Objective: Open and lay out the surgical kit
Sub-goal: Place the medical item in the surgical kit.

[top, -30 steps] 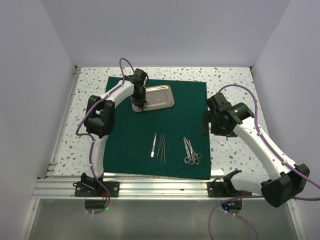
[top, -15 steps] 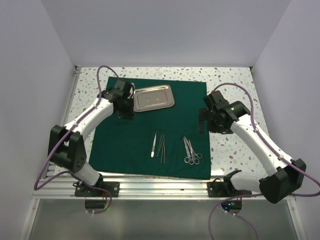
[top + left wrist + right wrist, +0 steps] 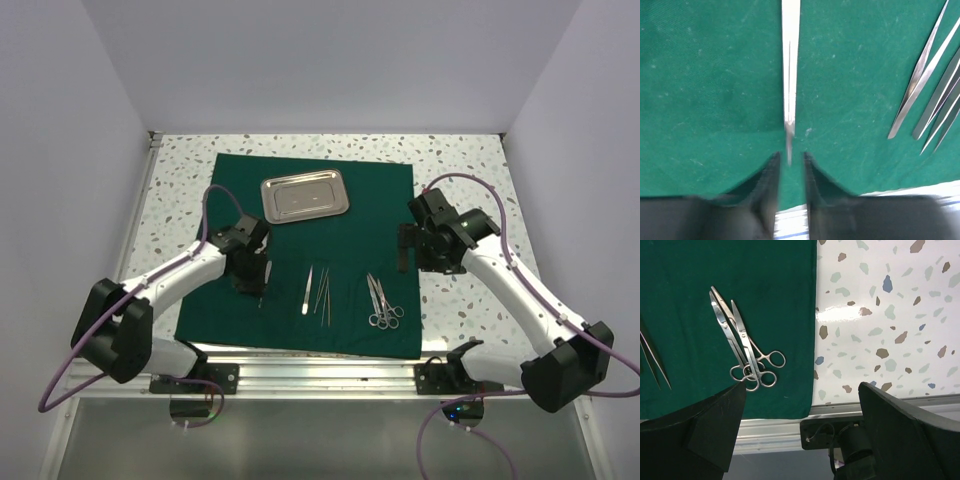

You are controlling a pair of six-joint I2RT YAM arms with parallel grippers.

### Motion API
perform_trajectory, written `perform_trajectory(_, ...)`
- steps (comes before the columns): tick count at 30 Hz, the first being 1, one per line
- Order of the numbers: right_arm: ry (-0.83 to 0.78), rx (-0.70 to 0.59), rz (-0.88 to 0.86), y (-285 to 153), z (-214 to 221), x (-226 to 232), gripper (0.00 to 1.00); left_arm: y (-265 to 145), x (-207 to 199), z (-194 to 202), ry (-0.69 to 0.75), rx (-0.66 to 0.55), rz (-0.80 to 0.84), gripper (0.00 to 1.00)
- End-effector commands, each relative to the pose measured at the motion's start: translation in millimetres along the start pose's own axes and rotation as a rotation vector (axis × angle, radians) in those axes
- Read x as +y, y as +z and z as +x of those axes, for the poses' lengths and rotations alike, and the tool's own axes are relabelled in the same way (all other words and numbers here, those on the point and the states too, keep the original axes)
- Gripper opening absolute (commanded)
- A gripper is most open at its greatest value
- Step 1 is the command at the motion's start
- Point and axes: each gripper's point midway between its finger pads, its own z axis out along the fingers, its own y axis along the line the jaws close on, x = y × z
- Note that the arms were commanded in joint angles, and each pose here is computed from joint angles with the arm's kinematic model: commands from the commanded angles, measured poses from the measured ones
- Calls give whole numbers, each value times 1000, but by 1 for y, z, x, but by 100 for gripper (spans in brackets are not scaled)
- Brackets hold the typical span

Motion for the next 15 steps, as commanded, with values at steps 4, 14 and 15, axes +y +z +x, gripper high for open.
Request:
perform_trajectory(4,12,-30,2,-6,0,-6,98,-23,-14,-27,-22,-78,24,42)
perform_trajectory(14,42,-47,38,-17,3,-17,98,-28,-46,-140,81,-182,-9,38)
perform_trajectory(15,47,-48,44,-18,4,-19,99,-17,-45,-147,91,-162,-21,37)
